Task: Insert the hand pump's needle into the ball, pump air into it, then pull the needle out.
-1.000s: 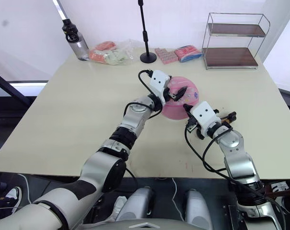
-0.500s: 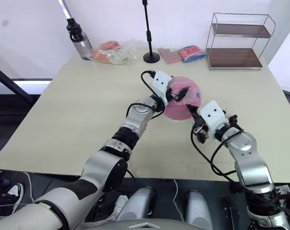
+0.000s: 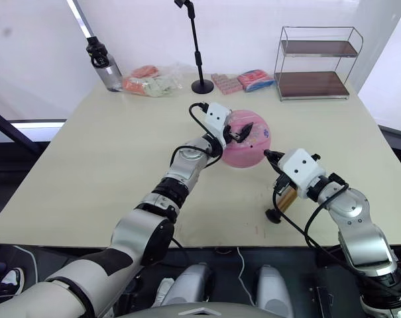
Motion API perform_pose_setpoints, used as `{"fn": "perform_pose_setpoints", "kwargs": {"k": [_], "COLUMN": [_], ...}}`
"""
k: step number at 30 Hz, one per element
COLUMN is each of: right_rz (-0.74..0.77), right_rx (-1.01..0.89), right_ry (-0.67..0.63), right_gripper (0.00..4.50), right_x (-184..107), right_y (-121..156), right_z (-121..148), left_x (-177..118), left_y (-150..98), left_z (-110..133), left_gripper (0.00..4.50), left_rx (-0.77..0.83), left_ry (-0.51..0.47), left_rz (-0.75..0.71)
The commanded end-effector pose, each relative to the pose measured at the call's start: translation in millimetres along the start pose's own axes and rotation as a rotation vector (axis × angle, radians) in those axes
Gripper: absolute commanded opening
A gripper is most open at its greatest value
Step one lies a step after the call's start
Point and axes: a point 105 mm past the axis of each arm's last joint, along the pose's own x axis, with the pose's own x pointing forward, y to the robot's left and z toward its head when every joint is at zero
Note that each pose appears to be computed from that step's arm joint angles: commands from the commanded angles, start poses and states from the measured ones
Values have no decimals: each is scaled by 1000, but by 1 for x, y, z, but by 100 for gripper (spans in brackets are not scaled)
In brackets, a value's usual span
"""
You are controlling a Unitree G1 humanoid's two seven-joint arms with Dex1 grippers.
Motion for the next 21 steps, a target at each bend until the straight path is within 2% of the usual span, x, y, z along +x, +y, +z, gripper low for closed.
{"fn": "perform_pose_setpoints", "kwargs": {"k": [1, 5, 10, 17, 21], "right_rz": [13, 66, 119, 127, 122], "right_rx": [-103, -180, -218, -218, -216], "right_ry": [-23, -35, -43, -41, -28], "right_gripper": [8, 8, 8, 8, 8], "right_x": [0, 0, -4, -10, -13], "right_y": [4, 15, 24, 27, 27], "right_z": [-3, -14, -24, -33, -41], "left_x": [-13, -10, -11, -29, -40], "left_y": [-10, -8, -8, -10, -5], "left_z": [-40, -13, 36, 86, 101], "left_gripper": [450, 450, 450, 450, 450], "left_rx": [-65, -63, -36, 14, 33], "left_ry": [127, 29, -117, -227, -246], "left_rz": [-62, -105, -188, -316, -334]}}
